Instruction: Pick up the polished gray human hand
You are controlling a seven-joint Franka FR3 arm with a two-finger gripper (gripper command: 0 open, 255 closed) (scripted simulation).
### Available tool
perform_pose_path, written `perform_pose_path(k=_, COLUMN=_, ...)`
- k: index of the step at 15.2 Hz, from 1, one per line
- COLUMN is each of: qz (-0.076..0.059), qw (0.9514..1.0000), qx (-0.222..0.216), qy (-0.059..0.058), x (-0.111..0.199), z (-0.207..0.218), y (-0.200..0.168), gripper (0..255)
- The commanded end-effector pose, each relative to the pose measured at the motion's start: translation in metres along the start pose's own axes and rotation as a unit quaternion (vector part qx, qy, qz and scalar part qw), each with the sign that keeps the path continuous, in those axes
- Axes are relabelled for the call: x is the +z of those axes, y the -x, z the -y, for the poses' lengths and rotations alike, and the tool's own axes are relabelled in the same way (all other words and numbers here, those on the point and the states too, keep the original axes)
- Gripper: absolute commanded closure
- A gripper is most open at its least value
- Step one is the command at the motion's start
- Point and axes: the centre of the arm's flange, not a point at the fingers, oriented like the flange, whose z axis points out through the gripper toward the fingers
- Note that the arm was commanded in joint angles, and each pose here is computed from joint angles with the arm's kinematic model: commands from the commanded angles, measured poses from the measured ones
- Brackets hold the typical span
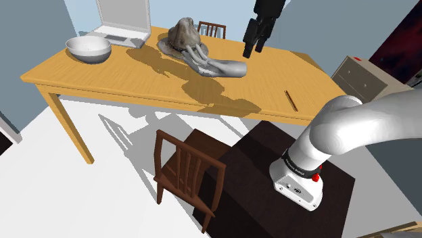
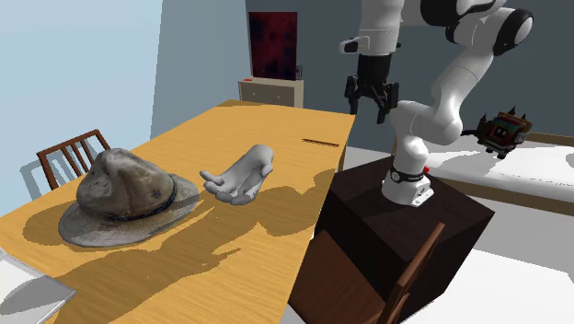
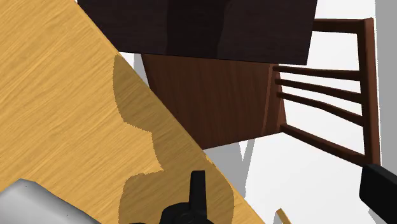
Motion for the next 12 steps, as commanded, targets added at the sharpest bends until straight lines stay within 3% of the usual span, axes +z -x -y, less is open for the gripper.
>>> perform_pose_path(k=1, qz=0.0, qw=1.0, qx=0.0, qy=0.0, x=0.0, z=0.0, y=0.0, gripper=0)
perform_pose_path(k=6, qz=-0.01, qw=0.997, qx=-0.076, qy=-0.013, x=0.028, z=-0.053, y=-0.031, gripper=0)
perform_pose_path(k=12, qz=-0.022, qw=0.9854, qx=-0.167, qy=-0.028, x=0.062, z=-0.109, y=-0.079, gripper=0)
